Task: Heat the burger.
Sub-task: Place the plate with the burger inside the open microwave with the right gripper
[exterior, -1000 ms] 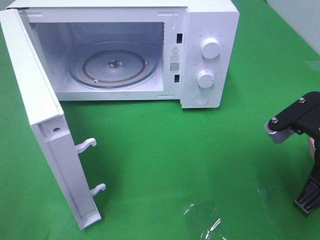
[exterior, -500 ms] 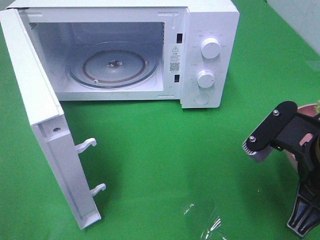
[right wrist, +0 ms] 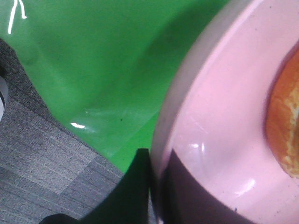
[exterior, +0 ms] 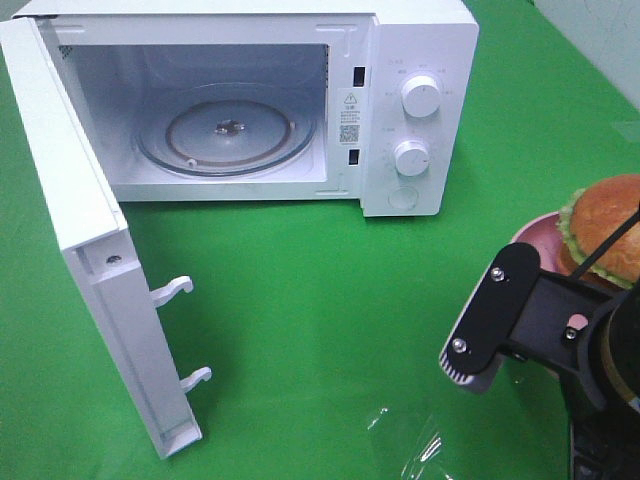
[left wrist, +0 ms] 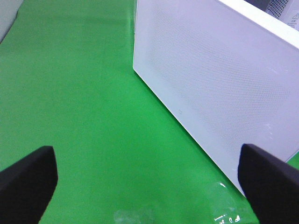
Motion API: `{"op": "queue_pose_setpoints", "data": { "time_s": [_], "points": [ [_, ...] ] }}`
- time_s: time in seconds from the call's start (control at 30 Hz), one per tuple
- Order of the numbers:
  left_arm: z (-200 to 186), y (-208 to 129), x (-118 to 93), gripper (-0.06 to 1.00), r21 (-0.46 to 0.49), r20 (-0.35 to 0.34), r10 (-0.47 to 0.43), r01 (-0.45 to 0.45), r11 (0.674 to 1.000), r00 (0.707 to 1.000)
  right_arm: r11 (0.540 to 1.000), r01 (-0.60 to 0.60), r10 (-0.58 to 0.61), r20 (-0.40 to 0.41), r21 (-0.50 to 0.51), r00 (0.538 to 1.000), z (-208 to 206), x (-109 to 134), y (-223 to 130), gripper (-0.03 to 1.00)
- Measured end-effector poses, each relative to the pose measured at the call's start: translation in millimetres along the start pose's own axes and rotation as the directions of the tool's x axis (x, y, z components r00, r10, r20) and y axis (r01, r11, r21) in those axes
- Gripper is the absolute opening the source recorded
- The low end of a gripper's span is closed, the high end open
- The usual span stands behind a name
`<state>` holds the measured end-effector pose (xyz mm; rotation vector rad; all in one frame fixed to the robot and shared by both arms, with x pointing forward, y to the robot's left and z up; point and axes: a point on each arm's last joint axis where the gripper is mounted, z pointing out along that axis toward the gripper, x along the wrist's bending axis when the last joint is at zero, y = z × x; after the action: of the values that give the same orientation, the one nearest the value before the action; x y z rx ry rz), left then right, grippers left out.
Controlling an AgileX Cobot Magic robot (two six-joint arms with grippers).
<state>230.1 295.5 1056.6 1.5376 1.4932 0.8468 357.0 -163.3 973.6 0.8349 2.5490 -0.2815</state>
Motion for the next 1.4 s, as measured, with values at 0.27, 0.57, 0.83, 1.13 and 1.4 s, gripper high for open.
{"op": "queue_pose_setpoints", "data": {
  "time_s": [0.27,0.57,0.83,1.13,1.4],
  "points": [
    [0.0,0.0,0.0,0.96,0.000,0.000,0.000,0.000,1.000,1.000,0.991,0.120,-0.120,0.012,-0.061,0.993,-11.3,21.3,-0.1,0.03],
    [0.0,0.0,0.0,0.96,0.000,0.000,0.000,0.000,1.000,1.000,0.988,0.136,-0.134,0.033,-0.070,0.990,-12.1,20.9,0.5,0.03],
    [0.0,0.0,0.0,0.96,0.000,0.000,0.000,0.000,1.000,1.000,0.978,0.189,-0.178,0.118,-0.093,0.977,-12.7,13.9,4.1,0.03],
    [0.0,0.0,0.0,0.96,0.000,0.000,0.000,0.000,1.000,1.000,0.925,0.359,-0.344,0.129,-0.126,0.930,-13.1,16.0,8.6,0.03],
    [0.0,0.0,0.0,0.96,0.000,0.000,0.000,0.000,1.000,1.000,0.832,0.515,-0.490,0.162,-0.208,0.857,-14.2,20.2,17.2,0.03]
  ]
}}
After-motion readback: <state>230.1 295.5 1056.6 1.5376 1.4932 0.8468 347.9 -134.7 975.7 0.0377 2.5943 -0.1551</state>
